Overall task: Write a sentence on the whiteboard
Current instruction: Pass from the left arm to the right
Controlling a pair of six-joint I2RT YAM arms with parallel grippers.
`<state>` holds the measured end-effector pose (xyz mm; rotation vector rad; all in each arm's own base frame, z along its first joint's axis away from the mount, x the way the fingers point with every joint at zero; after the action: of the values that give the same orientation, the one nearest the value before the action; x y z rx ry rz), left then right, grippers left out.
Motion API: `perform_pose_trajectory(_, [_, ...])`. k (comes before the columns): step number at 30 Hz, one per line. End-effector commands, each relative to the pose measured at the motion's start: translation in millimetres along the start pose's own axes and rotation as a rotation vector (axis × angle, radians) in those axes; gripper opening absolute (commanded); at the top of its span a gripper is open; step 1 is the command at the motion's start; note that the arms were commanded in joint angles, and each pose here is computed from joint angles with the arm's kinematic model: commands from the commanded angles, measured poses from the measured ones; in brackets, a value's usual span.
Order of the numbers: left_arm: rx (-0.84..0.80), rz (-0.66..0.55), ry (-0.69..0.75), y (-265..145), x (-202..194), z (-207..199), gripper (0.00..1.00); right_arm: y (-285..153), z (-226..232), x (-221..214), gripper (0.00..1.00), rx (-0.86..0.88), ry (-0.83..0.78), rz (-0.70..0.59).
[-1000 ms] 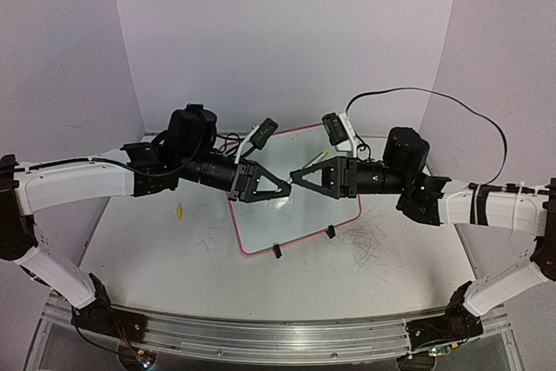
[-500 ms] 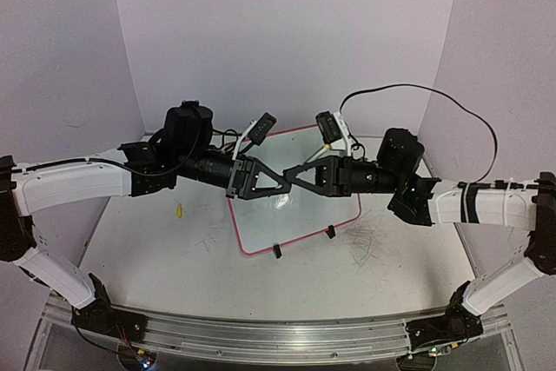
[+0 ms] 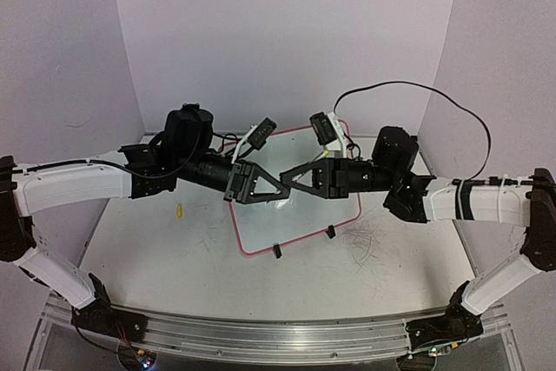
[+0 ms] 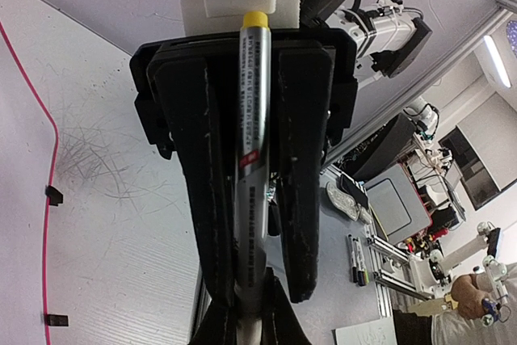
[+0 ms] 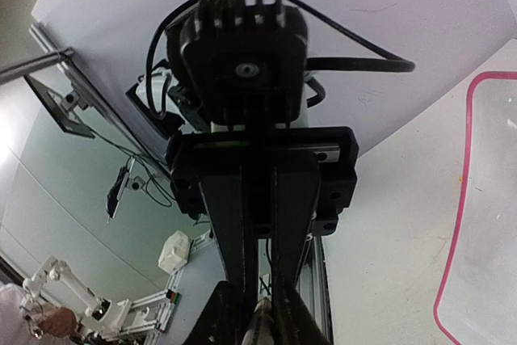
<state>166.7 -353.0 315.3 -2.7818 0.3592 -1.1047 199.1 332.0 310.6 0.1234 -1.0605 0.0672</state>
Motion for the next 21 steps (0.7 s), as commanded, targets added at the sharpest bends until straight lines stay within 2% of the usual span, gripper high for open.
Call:
perform_pose_trajectory(1, [-0.04,-0.039,0.092,-8.6,7.4,-16.9,0.0,5.0,18.7,11.8,0.23,0.079,-0.083,0.031])
perform_pose_trajectory(9, [-0.043,-0.036,0.086,-7.9,7.8,-16.9,0.0,9.0,20.1,7.4,0.17,0.075,-0.11,0.074])
perform_pose_trajectory(12, [-0.046,-0.035,0.087,-8.2,8.0,-18.0,0.0,9.3,20.1,5.4,0.2,0.079,-0.12,0.084])
perform_pose_trajectory(16, [-0.046,-0.035,0.087,-8.8,7.8,-18.5,0.0,8.4,21.2,3.6,0.17,0.085,-0.134,0.094])
perform_pose_trajectory(21, [-0.034,-0.048,0.099,-11.6,8.0,-19.8,0.0,5.5,23.7,5.0,0.03,0.07,-0.146,0.08])
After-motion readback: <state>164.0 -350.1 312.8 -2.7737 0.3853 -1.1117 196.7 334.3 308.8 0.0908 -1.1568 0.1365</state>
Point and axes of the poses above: each gripper's point midway between its finger pads, its own y axis out along the fingers, its own z axis along the line the jaws close on, x = y × z, the point moved 6 cm from there along -y, back along the fingers, and after that the axes turned 10 degrees about -y, right-handed, at the moved point
